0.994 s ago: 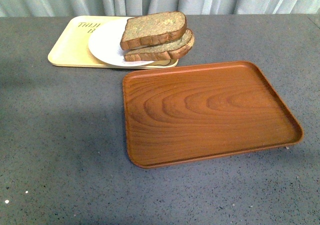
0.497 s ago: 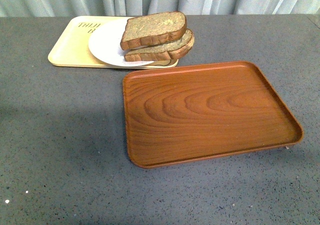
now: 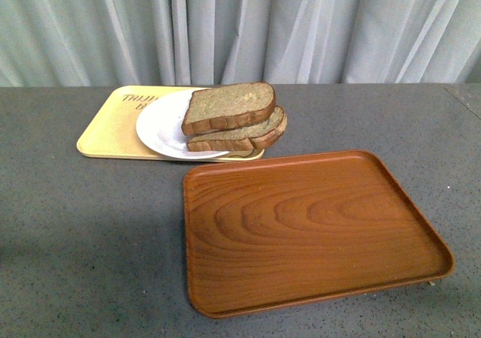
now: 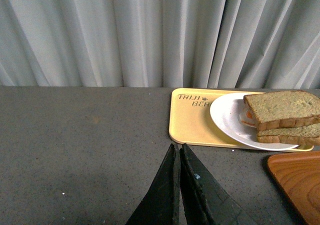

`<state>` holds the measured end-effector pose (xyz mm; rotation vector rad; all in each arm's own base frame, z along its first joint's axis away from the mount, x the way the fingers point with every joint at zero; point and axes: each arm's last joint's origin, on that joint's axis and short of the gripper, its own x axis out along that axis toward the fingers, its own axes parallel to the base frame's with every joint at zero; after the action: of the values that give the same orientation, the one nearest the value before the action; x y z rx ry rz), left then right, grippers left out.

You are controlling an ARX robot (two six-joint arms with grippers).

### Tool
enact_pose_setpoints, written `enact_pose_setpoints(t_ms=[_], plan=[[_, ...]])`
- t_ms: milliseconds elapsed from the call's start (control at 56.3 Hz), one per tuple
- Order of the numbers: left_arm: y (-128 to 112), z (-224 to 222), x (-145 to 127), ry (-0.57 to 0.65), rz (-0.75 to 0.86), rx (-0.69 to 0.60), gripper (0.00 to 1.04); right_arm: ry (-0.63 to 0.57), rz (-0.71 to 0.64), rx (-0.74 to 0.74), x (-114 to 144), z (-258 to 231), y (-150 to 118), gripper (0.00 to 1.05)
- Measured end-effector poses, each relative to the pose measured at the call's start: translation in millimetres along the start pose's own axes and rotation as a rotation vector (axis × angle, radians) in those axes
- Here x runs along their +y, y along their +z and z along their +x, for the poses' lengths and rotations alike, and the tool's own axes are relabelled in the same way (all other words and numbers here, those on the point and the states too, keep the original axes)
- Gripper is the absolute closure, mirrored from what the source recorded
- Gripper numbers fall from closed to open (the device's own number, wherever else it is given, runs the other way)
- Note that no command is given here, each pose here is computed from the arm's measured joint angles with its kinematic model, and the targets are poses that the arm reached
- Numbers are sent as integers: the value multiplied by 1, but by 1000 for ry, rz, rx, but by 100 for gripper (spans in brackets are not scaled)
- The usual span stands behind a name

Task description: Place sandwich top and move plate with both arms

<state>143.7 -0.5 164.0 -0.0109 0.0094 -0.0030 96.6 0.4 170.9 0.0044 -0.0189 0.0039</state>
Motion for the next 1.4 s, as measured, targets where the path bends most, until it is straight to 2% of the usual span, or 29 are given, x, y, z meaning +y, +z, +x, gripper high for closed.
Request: enact_pose_setpoints(t_ms=[621, 1402], plan=[[7, -24, 0, 0, 0, -24, 103, 0, 0, 0, 0, 0, 0, 9], [3, -46, 0, 0, 0, -7, 103, 0, 0, 0, 0, 0, 0, 9]])
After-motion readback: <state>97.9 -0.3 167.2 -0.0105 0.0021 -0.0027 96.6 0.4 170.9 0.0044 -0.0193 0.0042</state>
